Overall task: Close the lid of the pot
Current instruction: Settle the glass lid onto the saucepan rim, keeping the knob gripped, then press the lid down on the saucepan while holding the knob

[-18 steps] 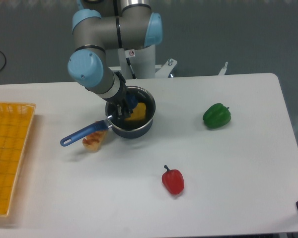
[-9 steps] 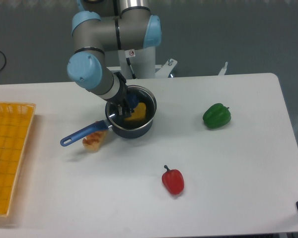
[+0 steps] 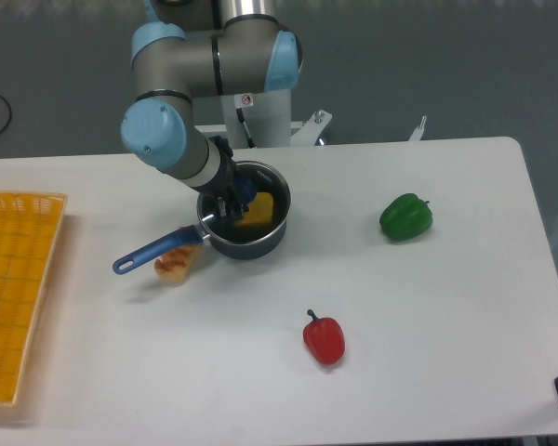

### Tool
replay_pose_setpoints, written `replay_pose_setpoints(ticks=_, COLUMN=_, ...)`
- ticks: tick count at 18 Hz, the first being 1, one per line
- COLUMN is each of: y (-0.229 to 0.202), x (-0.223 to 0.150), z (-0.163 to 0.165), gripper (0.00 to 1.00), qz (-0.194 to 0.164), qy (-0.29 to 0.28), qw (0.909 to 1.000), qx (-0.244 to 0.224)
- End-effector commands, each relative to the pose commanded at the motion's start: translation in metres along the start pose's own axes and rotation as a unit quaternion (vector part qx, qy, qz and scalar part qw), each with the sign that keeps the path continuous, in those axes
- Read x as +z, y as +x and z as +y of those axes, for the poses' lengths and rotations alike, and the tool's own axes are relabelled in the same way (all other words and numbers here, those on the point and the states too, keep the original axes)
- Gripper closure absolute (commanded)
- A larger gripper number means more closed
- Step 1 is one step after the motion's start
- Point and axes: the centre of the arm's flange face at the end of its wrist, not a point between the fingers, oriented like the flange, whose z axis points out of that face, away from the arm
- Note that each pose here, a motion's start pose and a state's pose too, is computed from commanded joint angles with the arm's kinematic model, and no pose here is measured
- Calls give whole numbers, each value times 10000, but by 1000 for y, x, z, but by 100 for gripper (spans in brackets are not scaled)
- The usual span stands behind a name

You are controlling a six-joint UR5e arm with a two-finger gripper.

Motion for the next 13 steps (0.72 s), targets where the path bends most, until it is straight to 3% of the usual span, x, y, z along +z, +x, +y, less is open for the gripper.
replay_pose_setpoints(ticks=13, y=-2, x=5, z=-8, gripper=38, qz=52, qy=-34, qw=10000, qx=65)
